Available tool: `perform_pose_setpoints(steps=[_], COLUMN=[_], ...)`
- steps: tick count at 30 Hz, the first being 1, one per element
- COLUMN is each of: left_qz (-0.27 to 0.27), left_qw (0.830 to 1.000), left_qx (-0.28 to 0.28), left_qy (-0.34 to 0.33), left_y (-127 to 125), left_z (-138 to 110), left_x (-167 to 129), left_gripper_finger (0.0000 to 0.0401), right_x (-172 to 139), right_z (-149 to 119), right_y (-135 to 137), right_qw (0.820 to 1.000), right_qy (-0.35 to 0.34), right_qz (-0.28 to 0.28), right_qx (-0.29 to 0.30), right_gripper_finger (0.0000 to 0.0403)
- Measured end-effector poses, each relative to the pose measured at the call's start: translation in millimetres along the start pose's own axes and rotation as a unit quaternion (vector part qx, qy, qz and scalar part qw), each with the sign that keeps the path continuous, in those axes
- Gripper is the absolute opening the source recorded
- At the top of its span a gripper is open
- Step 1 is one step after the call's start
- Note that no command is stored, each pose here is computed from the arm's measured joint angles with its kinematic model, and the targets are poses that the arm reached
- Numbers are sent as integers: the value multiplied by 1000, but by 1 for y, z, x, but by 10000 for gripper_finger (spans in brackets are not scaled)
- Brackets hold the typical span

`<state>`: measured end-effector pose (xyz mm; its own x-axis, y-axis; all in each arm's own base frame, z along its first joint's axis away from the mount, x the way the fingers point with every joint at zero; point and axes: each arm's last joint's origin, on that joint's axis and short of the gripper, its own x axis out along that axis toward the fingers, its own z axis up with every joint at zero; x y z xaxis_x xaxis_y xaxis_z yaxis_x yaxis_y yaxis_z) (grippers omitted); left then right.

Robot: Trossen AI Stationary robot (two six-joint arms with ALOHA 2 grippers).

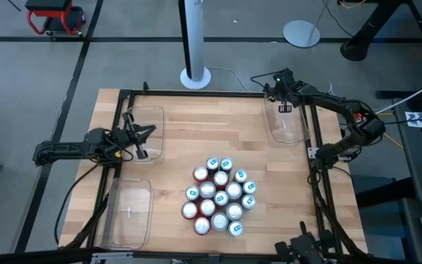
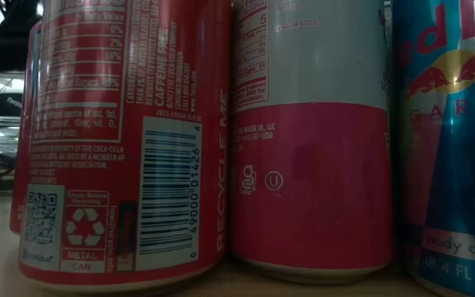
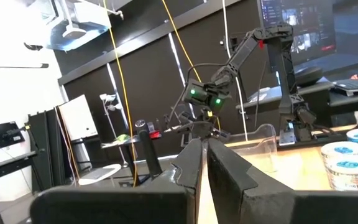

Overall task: Sort soda cans
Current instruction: Move the transparent bins into the top middle

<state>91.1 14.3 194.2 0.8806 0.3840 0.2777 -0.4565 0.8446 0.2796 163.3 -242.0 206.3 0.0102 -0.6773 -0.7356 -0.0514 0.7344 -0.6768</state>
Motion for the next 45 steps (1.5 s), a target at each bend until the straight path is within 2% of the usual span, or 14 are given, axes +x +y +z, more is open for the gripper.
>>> perform_pose_setpoints(steps=[8,14,17,21,25,29,33,36,39,45], left_qz=[0,0,0,0,-3,-20,-31,-36,-48,-110], left_qw=[1000,1000,1000,999,997,995,991,985,976,973], left_qx=[-4,-24,-29,-52,-75,-68,-80,-119,-183,-151], left_qy=[1,2,2,2,8,64,107,120,110,132], left_y=[0,0,0,0,-1,-2,5,8,7,1], left_z=[0,0,0,0,-2,-5,15,31,50,91], left_x=[0,0,0,0,0,0,2,10,26,59], left_gripper_finger=[19,19,24,53,101,148,183,197,202,202], right_x=[-7,-49,-77,-113,-146,-172,-192,-205,-215,-226], right_z=[-2,-11,-17,-12,0,20,40,50,56,62], right_y=[-3,-22,-31,-31,-18,3,25,40,51,70], right_qw=[1000,999,996,980,961,937,914,904,898,886], right_qy=[1,-28,-79,-187,-262,-327,-371,-382,-386,-403], right_qz=[-12,-38,-41,-64,-76,-76,-69,-74,-83,-86], right_qx=[-11,-9,-3,-12,-47,-98,-149,-178,-194,-210], right_gripper_finger=[155,196,202,200,198,198,198,198,198,198])
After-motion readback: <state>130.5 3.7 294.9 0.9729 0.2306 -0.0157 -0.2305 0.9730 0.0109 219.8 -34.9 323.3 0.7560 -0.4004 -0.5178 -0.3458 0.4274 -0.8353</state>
